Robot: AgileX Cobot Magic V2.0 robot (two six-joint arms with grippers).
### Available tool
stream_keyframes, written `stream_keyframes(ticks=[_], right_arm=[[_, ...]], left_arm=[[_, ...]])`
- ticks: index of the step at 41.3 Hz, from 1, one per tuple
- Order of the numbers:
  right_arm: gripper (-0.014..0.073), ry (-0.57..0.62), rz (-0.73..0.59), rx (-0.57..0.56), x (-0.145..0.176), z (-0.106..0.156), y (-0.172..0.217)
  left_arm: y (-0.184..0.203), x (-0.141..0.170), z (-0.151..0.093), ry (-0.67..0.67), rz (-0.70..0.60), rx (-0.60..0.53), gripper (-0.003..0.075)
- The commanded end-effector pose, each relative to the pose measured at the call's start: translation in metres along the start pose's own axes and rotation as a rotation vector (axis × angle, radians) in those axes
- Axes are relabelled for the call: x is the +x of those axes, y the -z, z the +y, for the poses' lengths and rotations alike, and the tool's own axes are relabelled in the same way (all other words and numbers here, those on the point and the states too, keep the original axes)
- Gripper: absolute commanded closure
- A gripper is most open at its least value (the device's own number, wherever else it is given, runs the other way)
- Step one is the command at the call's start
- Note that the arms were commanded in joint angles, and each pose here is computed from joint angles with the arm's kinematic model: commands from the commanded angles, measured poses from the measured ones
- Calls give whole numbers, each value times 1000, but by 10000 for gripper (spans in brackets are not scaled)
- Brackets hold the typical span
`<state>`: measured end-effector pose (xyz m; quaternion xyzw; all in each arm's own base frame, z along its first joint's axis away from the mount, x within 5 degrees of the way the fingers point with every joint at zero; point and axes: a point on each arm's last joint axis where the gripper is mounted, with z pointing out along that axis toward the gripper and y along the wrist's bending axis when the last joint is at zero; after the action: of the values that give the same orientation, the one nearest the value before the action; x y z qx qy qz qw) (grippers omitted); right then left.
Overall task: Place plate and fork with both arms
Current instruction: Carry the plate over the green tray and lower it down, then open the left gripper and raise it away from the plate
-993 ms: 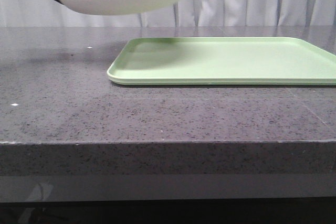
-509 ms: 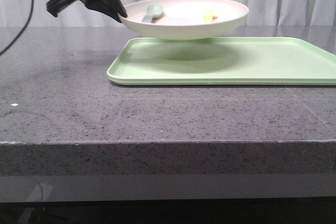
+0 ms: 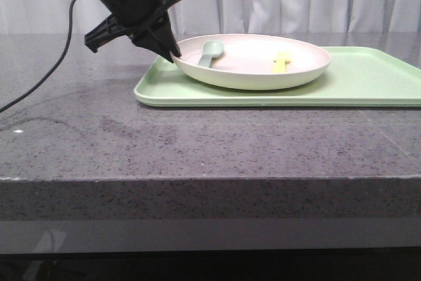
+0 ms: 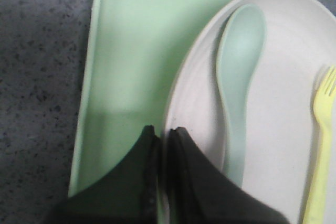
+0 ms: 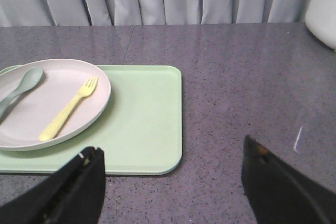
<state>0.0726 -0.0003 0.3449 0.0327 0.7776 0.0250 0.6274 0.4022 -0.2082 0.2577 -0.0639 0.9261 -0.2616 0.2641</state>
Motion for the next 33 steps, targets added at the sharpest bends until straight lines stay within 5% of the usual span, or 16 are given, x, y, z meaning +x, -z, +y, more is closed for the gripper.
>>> stream_keyframes(ticks=[1,15,23,33], right_arm=[[34,3,-92,-6,-16,1,2],[34,3,-92,-6,-16,1,2],[34,3,-92,-6,-16,1,2],[34,3,-92,-6,-16,1,2]], left_arm=[[32,-17,-26,18,-135,110,694],[32,-14,-26,27,-103,107,364],[53,-18,-27,-120,-131,70,353],[133,-20,-37,-433,-180,35,353]])
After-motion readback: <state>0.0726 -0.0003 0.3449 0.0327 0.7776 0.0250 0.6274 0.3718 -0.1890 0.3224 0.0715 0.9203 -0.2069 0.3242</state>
